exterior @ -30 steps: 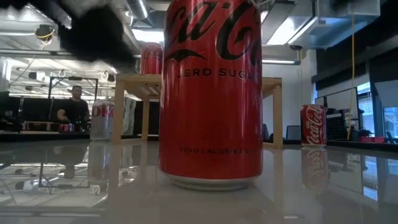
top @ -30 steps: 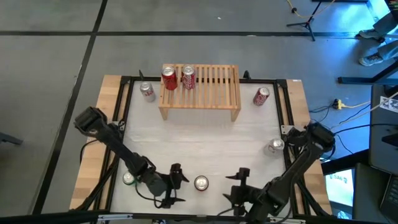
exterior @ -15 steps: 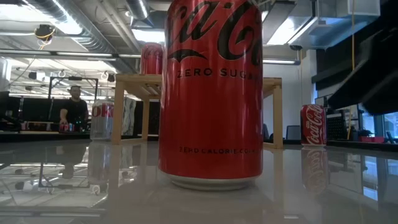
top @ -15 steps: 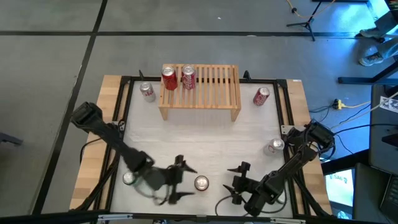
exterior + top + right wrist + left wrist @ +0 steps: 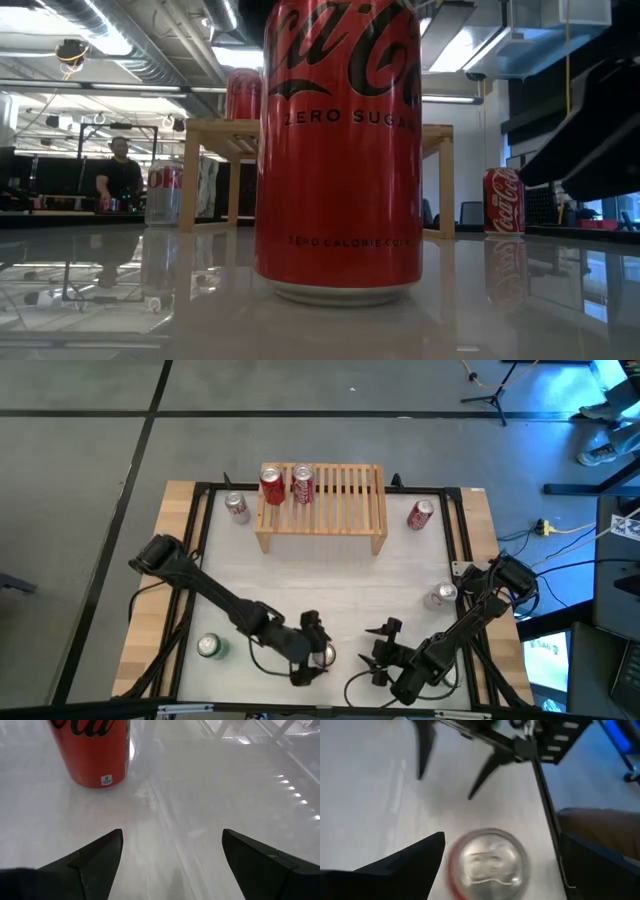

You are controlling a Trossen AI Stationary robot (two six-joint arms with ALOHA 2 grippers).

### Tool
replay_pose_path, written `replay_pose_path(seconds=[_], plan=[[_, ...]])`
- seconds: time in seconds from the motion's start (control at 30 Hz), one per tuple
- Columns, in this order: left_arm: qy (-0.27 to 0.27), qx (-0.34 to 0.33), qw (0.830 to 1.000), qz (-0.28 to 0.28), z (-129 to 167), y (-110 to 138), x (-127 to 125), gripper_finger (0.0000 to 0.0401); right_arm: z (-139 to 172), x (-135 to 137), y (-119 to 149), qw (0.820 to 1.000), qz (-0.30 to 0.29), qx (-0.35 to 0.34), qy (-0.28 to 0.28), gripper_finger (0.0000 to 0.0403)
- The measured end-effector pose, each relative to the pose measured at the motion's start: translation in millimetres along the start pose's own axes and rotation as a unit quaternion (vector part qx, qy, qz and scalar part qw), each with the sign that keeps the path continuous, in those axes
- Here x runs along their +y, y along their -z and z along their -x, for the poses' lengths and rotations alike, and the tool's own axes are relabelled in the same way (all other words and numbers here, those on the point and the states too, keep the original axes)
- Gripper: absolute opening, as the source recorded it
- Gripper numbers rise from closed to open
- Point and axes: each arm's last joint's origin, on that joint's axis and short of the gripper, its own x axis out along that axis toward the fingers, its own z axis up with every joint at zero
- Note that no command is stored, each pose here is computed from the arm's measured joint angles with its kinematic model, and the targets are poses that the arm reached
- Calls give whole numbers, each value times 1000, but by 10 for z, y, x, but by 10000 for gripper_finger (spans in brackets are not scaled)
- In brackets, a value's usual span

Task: Place canned beverage on shelf
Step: Put the red and black soda can on the shelf aligned with the other red and black soda can

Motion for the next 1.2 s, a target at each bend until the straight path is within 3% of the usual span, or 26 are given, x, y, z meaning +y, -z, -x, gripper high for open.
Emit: replay_pose_path(seconds=[0.13,0.43,0.53,0.7,0.8,0.97,1.2], plan=[[-28,22,999,-4,-141,107,38,380,-2,8,-2,1000,-3,0,-4,337],[-36,48,998,-19,-203,217,12,378,-4,9,4,1000,-2,5,-6,337],[-33,43,998,-40,-211,216,-3,355,-4,7,-2,1000,-3,-4,0,337],[-27,43,997,-49,-212,213,-8,281,-5,5,-3,1000,-2,-5,1,337],[-20,42,998,-45,-145,178,-13,274,-5,7,-2,1000,-2,-5,0,337],[-39,21,997,-55,247,41,-76,274,-22,-3,-16,1000,-2,-5,3,337],[-66,5,997,-46,1150,-159,10,274,-91,-32,-71,1000,1,-4,5,337]])
